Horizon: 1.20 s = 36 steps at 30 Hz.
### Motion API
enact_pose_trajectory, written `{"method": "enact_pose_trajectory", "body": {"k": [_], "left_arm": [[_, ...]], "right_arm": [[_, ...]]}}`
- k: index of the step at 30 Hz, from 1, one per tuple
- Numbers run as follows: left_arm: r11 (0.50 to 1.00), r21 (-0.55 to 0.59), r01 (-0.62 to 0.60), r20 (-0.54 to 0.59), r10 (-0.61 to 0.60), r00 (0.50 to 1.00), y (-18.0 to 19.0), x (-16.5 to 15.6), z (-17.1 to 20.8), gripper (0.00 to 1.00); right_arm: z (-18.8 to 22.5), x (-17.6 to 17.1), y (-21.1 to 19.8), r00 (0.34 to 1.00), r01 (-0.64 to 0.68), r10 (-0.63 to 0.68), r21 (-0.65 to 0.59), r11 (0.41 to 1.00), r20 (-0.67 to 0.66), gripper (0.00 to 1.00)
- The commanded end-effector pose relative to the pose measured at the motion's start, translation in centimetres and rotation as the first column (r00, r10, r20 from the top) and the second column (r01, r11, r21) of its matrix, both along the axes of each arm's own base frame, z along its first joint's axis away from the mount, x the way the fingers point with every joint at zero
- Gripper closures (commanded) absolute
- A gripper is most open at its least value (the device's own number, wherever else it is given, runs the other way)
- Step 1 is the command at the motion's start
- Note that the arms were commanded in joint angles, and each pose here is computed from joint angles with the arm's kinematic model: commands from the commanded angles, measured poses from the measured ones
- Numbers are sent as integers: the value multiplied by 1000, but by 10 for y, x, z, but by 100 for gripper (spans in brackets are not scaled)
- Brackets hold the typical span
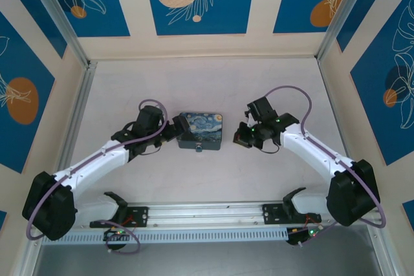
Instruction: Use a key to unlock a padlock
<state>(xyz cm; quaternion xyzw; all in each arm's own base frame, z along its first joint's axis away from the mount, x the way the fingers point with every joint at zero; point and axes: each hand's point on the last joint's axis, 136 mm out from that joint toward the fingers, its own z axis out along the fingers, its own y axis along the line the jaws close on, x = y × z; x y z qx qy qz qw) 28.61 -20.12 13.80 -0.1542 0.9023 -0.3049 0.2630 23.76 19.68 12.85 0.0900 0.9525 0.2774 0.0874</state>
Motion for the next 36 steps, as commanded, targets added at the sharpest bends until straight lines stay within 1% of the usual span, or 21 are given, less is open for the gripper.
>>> {"method": "enact_pose_trajectory", "body": {"k": [1, 6, 10, 13, 16, 20, 24, 25, 28, 29, 32, 36], "left_arm": [[999, -52, 12, 9, -12, 1000, -12, 6, 16, 0], [999, -50, -2, 3, 2, 1000, -10, 5, 16, 0], [999, -42, -10, 10, 11, 1000, -6, 3, 20, 0], [999, -33, -12, 17, 13, 1000, -3, 2, 21, 0], [999, -30, -10, 14, 11, 1000, -4, 2, 20, 0], [999, -33, -4, 14, 4, 1000, -6, 4, 20, 0], [999, -36, 2, 10, -2, 1000, -9, 6, 20, 0], [999, -35, 3, 7, -3, 1000, -9, 6, 19, 0], [1000, -29, 2, 1, -2, 1000, -9, 6, 17, 0], [1000, -27, 3, 1, -3, 1000, -8, 6, 16, 0], [1000, -24, 2, -3, -2, 1000, -8, 5, 16, 0], [1000, -25, -1, 1, 1, 1000, -7, 5, 16, 0]], "right_arm": [[32, 14, 31, 999, -29, 25, 92, 995, 41, 100], [41, 35, 59, 996, -72, 68, 70, 995, 58, 100], [45, 34, 63, 995, -77, 73, 58, 995, 66, 100], [41, 20, 58, 997, -66, 63, 59, 996, 52, 100], [28, -5, 52, 997, -73, 72, 58, 996, 21, 100], [-6, -40, 44, 996, -74, 76, 31, 997, -54, 100], [-44, -62, 37, 990, -60, 59, -2, 998, -128, 100], [-53, -65, 36, 989, -62, 60, -11, 998, -133, 98], [-68, -65, 28, 989, -72, 62, -74, 995, -138, 58], [-68, -64, 24, 990, -74, 61, -102, 992, -128, 52], [-59, -61, 17, 993, -80, 66, -143, 986, -100, 44], [-55, -60, 6, 993, -88, 68, -216, 973, -98, 40]]}}
